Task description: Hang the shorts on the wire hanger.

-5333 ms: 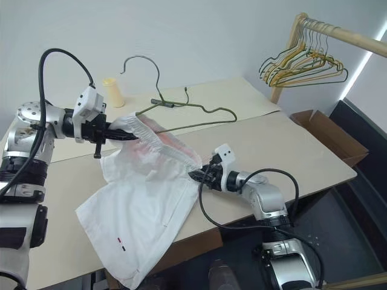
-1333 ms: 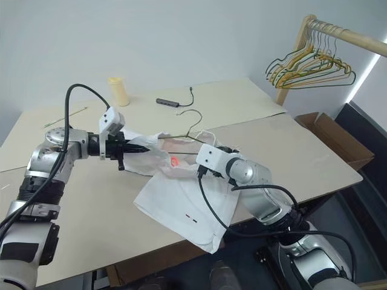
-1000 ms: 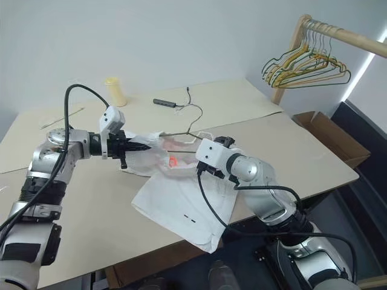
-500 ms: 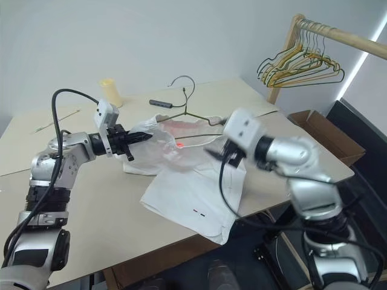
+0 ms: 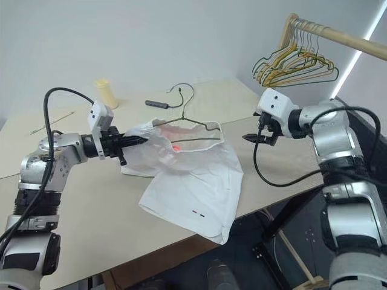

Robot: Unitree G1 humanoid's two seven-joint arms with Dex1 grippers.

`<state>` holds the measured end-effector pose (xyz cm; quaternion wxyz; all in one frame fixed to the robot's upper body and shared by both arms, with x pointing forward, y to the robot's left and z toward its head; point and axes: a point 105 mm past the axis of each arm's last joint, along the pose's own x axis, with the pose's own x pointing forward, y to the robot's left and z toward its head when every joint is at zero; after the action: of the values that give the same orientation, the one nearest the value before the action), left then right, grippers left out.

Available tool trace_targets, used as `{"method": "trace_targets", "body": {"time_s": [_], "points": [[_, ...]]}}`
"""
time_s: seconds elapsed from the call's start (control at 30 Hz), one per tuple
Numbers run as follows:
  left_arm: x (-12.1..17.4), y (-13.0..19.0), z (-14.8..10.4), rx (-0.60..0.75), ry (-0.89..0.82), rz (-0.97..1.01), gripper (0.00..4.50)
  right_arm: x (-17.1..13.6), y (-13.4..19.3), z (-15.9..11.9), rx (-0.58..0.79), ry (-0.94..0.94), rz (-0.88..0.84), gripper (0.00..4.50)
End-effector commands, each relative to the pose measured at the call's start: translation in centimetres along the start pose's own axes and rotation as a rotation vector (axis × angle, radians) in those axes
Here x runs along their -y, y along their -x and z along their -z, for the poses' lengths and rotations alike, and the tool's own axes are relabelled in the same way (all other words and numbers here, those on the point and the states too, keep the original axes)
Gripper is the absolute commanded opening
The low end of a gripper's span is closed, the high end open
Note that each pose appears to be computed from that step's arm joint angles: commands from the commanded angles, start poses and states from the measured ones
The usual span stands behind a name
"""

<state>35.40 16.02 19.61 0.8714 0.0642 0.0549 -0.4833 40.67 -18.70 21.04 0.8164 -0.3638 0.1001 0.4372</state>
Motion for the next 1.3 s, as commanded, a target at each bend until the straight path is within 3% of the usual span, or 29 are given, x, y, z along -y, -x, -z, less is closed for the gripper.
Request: {"method": "trace_targets", "body": {"time_s": [0.03,0.33,0.57,0.7,1.03,1.23,1.3], "points": [[0.4,0.6,-1.7,0.043,-0.048,0.012,0.00,-0.6,-1.1,-1.0,0.043,0.029,-0.115,4.47],[0.7,0.8,-1.6,0.038,-0.050,0.019,0.00,-2.1,-3.7,-4.8,0.198,0.043,-0.278,4.47],[0.8,0.5,-1.5,0.043,-0.048,0.025,0.00,-3.8,-5.3,-4.1,0.142,0.047,-0.355,4.47],[0.8,0.2,-1.6,0.050,-0.048,0.028,0.00,-5.2,-6.4,-3.6,0.111,0.057,-0.400,3.64],[0.9,-0.3,-1.4,0.054,-0.048,0.041,0.00,-6.1,-7.4,-3.8,0.098,0.076,-0.412,0.05],[1.1,-0.7,0.0,-0.013,-0.097,0.045,0.00,-6.6,-6.1,-3.9,0.115,0.075,-0.482,0.00],[1.4,-0.7,0.8,-0.048,-0.118,0.076,0.41,-7.0,-5.4,-3.7,0.111,0.052,-0.513,0.00]]}}
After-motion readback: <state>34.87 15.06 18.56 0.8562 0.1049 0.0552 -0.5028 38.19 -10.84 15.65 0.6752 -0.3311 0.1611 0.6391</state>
